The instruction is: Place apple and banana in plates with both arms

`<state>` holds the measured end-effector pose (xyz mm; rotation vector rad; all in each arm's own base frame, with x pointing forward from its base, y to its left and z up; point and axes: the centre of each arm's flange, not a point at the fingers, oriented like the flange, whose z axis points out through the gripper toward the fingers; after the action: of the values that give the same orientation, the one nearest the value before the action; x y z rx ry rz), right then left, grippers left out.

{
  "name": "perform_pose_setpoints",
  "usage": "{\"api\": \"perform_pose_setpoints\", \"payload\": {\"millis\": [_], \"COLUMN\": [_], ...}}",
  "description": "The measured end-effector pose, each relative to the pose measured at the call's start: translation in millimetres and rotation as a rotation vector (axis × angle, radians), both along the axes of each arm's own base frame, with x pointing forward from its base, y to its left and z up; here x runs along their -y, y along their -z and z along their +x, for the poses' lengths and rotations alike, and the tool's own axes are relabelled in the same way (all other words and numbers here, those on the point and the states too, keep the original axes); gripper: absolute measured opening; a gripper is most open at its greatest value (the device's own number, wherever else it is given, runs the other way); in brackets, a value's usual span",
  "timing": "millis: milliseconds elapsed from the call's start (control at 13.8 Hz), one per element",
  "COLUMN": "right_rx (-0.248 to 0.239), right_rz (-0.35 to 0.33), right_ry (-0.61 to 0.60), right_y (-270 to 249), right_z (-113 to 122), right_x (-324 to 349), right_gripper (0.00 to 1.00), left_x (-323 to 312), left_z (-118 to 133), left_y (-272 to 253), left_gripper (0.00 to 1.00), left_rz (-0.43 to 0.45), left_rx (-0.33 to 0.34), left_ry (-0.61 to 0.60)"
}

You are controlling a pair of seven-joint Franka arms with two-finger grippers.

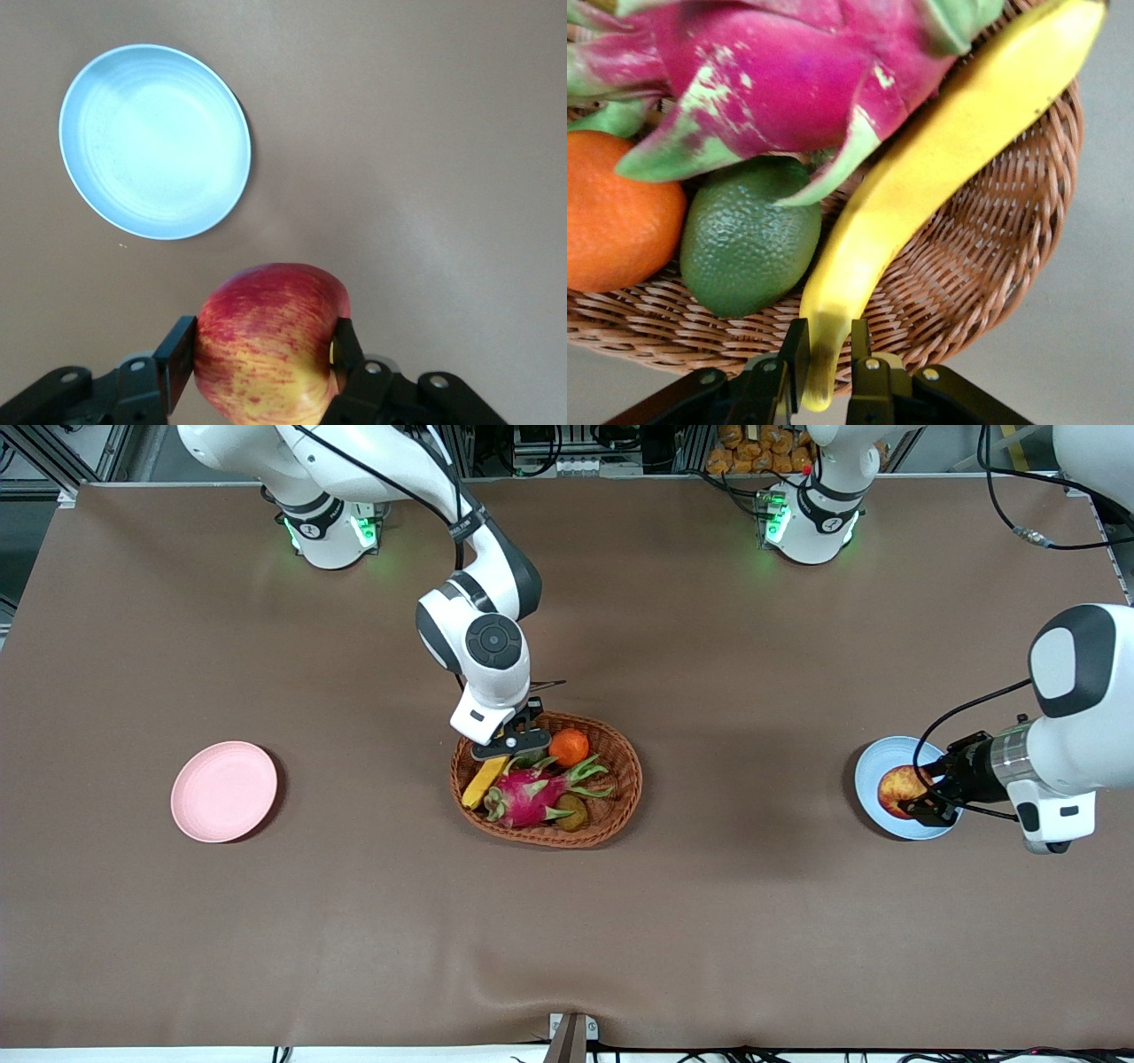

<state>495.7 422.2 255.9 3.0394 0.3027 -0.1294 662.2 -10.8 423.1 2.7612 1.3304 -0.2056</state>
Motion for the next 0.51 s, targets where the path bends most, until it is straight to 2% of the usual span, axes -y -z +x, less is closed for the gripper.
{"api": "perform_pose_setpoints", "payload": {"millis": [145, 363, 508], "right_rx": [-0.006, -0.056, -0.066], "right_rz": [-0.004, 0.024, 0.028], "right_ry": [0.040, 0.103, 0.118], "right_y": [1.0, 3.0, 3.5], "right_z": [-1.5, -5.1, -3.9], "right_x": [-0.1, -0.3, 2.1], "right_gripper": [0.29, 0.30, 0.30], "left_x": [-16.4, -47.3, -66.0], "left_z": [-1.7, -4.5, -6.3], "left_y": [6.7, 22.8, 32.9], "left_gripper": [0.67, 0.67, 0.67], "left_rz": [-0.005, -0.017, -0.027], "left_rx": [-0.008, -0.028, -0.039], "left_ry": [0.022, 0.050, 0.064]}}
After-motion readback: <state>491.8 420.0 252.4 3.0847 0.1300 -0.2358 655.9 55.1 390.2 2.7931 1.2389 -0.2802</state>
